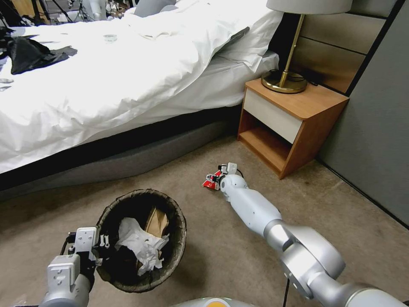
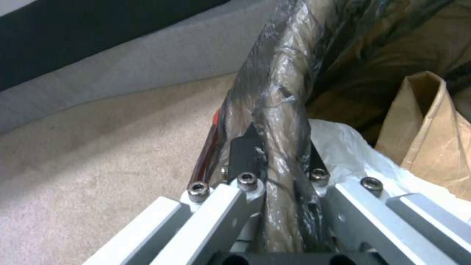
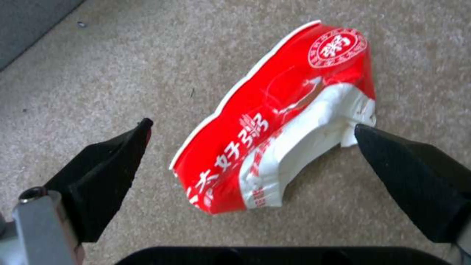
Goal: Pick up the trash bin, then pick up the garbage from the floor and place it into the trash bin.
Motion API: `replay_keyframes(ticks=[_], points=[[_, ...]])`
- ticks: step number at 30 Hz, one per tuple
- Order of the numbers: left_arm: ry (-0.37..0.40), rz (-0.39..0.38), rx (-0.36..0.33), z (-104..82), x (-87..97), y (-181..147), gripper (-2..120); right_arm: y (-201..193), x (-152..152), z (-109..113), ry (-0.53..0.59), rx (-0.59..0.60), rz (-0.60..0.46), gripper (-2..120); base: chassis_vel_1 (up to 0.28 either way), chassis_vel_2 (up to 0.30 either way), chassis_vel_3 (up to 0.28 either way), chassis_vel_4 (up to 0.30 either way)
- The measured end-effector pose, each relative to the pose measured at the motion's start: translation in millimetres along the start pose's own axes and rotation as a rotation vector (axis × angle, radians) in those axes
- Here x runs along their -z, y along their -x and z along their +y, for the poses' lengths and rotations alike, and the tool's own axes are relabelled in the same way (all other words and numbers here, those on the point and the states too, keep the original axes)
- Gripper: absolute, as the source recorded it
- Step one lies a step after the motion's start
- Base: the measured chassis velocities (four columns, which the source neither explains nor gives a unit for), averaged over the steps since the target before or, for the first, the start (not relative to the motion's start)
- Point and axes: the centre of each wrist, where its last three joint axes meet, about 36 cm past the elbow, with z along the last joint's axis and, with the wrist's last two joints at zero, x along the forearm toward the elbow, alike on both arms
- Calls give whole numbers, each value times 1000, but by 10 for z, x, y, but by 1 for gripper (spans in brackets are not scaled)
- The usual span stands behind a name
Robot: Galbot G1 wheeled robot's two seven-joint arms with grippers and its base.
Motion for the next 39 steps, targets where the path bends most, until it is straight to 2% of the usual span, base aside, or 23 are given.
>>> replay_keyframes(ticks=[14, 33, 35, 36, 39], points=[[3, 1, 0, -6, -4, -2, 1, 43, 235, -167, 85, 46, 51, 100, 0, 0, 0, 0], [9, 3, -1, -16, -8, -5, 1, 88, -7, -290, 117, 56, 97, 100, 0, 0, 0, 0], [9, 3, -1, -17, -8, -5, 1, 92, -33, -302, 130, 66, 95, 91, 0, 0, 0, 0], [9, 3, -1, -17, -8, -5, 1, 92, -33, -302, 130, 66, 95, 91, 0, 0, 0, 0], [9, 2, 0, -18, -9, -6, 1, 99, -93, -320, 136, 75, 96, 77, 0, 0, 0, 0]])
